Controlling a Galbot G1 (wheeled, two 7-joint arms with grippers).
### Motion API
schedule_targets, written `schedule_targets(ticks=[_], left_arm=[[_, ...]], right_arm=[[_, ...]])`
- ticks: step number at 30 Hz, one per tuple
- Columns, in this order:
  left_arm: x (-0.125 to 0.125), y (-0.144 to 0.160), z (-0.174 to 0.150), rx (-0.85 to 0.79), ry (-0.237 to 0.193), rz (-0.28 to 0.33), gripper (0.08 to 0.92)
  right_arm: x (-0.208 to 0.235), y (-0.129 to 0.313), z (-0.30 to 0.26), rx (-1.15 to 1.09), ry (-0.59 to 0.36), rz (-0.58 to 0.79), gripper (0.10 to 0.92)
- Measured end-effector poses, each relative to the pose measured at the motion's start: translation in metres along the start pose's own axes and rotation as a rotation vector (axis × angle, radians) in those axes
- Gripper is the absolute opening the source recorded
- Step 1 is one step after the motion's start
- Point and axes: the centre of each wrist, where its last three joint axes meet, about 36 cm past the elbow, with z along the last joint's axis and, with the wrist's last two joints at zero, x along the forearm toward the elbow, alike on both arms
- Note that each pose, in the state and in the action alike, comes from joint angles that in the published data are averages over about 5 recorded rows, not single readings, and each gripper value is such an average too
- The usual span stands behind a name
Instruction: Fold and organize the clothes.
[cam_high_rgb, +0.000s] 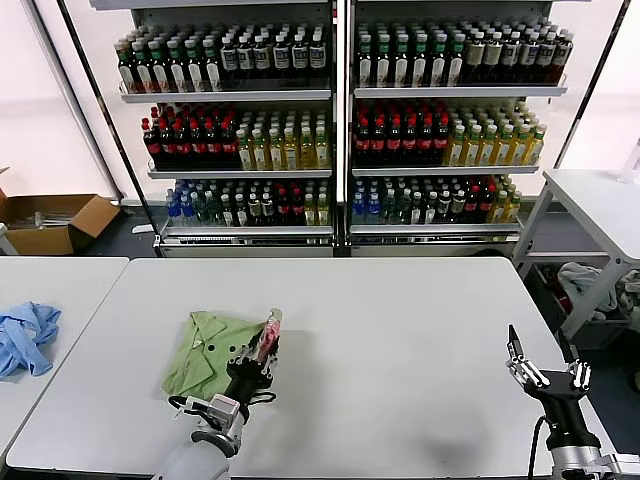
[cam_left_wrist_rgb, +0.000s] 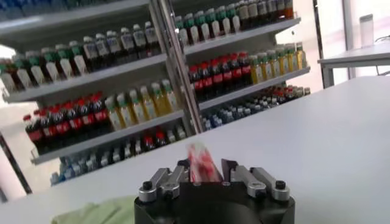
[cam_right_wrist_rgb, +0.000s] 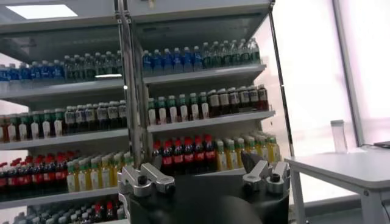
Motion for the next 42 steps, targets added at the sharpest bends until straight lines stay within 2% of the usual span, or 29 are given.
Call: schedule_targets(ticks=[9, 15, 26, 33, 42], left_arm=[[0.007, -0.009, -0.028, -0.032, -0.099, -0.023, 0.660], [0.020, 0.003, -0.045, -0.042, -0.182, -0.042, 0.805], [0.044, 0.034, -0.076, 0.005, -0.283, -0.096, 0.823], [0.054, 0.039, -0.085, 0.046, -0.288, -0.107, 0.823], [0.060, 0.042, -0.087, 0.070, -0.275, -0.119, 0.823]], right_arm=[[-0.006, 0.009, -0.001, 0.007, 0.024, -0.051, 0.823], [-0.022, 0.032, -0.007, -0.015, 0.112, -0.147, 0.823], [-0.072, 0.110, -0.013, -0.163, 0.383, -0.388, 0.823], [-0.095, 0.164, 0.001, -0.223, 0.544, -0.521, 0.823], [-0.112, 0.217, 0.022, -0.260, 0.702, -0.615, 0.823]])
